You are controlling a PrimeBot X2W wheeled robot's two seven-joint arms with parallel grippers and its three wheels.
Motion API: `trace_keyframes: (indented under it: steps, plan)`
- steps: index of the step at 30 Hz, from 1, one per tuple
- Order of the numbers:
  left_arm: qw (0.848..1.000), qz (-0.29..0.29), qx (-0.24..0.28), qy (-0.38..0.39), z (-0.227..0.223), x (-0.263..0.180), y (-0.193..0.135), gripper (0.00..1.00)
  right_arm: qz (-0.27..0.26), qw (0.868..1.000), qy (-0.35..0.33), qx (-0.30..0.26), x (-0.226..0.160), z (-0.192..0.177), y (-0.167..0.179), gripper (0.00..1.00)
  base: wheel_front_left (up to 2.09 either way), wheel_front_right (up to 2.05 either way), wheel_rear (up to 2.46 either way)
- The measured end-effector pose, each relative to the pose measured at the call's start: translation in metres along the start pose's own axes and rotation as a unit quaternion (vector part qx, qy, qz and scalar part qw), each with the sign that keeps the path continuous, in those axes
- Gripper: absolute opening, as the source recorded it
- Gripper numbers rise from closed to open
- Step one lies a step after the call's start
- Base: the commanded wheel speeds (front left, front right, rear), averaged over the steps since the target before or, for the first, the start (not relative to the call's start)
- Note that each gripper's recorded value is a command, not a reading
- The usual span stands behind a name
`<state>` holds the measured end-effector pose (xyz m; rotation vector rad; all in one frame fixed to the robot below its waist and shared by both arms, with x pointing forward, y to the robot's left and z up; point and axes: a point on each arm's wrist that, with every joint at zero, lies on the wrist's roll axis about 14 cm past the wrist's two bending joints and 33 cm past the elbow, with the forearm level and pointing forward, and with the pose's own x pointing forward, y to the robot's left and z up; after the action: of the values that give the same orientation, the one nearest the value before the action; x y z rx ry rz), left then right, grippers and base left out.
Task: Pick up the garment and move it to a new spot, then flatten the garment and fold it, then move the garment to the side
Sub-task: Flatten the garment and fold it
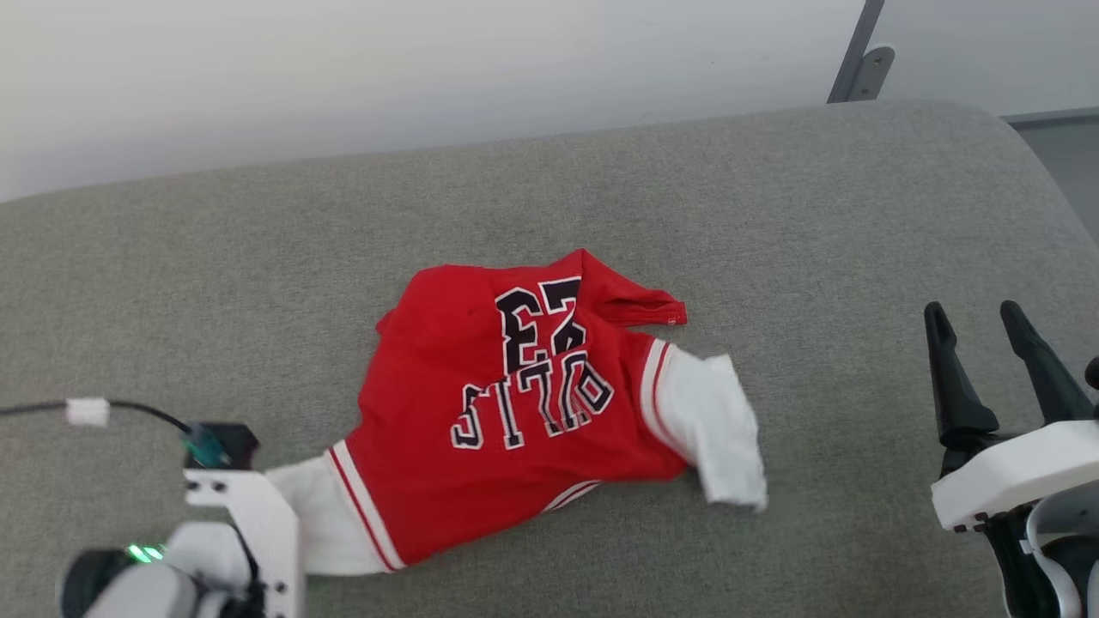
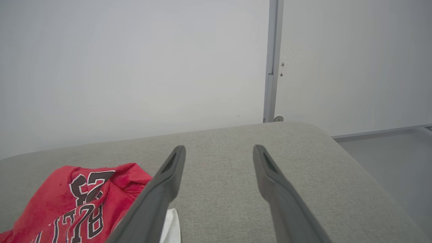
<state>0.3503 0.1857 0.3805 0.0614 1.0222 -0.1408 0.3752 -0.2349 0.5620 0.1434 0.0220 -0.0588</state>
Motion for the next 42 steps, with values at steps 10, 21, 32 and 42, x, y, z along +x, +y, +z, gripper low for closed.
trace_keyframes:
  steps: [10,21,32,42]
  plan:
    - [0.998,0.037,0.023,-0.051,0.06,-0.013,0.048,0.0,0.01,1.0,-0.004,0.002,-0.001,0.0,0.005,1.0,0.0,0.0,0.0]
    - [0.999,0.022,-0.015,0.04,0.04,0.0,0.058,1.0,0.031,0.999,-0.018,0.0,0.0,0.007,0.018,1.0,0.0,0.0,0.0]
    - [0.996,0.025,-0.01,0.086,0.029,0.022,0.057,0.8,0.058,0.998,0.035,-0.011,0.003,-0.018,0.035,1.0,0.0,0.0,0.0]
    - [0.997,-0.003,0.006,0.076,0.04,0.038,0.042,0.0,0.121,0.965,0.233,-0.005,-0.005,-0.108,0.071,1.0,0.0,0.0,0.0]
